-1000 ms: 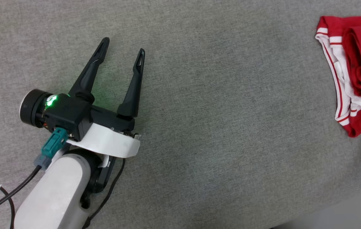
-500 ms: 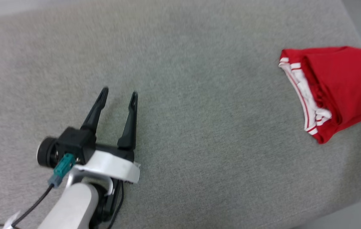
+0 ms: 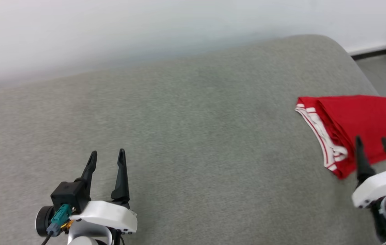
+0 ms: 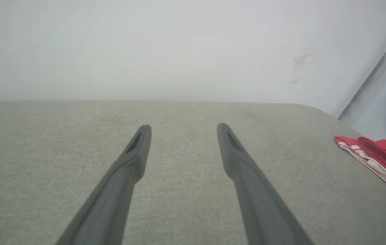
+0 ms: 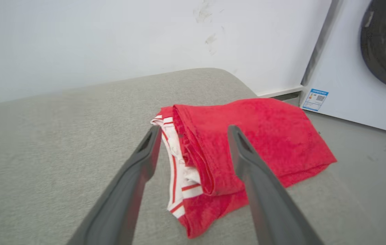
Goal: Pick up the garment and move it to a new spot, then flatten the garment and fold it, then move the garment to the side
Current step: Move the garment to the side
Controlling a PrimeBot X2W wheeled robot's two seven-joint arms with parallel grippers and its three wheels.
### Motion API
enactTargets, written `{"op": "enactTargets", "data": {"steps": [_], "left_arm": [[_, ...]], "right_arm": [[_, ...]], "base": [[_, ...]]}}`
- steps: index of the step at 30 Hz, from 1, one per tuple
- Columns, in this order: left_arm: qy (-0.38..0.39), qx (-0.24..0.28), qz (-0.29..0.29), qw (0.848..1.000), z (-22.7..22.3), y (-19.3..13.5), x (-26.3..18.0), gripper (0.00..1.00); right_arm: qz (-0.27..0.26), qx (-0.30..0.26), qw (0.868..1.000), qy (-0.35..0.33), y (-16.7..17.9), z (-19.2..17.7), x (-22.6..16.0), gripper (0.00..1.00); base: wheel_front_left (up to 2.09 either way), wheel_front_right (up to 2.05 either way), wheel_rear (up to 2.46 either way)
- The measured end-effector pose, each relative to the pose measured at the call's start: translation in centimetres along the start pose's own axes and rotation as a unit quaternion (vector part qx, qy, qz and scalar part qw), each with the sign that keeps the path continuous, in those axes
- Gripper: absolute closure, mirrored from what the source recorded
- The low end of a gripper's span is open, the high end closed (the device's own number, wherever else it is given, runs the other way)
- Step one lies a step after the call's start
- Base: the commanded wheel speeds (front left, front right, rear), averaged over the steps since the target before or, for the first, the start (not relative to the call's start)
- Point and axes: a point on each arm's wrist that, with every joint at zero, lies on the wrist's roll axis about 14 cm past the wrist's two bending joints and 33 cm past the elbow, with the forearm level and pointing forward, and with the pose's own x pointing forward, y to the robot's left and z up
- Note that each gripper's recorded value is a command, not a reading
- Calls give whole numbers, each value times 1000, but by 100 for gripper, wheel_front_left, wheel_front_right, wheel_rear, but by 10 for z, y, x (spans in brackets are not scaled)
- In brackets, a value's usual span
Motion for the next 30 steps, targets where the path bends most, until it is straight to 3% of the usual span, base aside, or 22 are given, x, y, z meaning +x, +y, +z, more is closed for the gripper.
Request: {"op": "enactTargets", "data": {"steps": [7,12,18,30], "left_arm": [[-24,14,66,997,17,41,-30,0],[-45,34,103,993,33,68,-53,0],[-58,51,125,989,44,87,-80,0],[-46,53,117,991,33,81,-101,0]], "right_arm": [[105,28,994,-32,86,18,-10,0],[156,30,985,-61,126,39,-20,0],[181,25,980,-77,143,55,-39,0],[180,11,981,-73,136,55,-70,0]], "base": [[0,0,0],[0,0,0],[0,0,0],[0,0,0]]}}
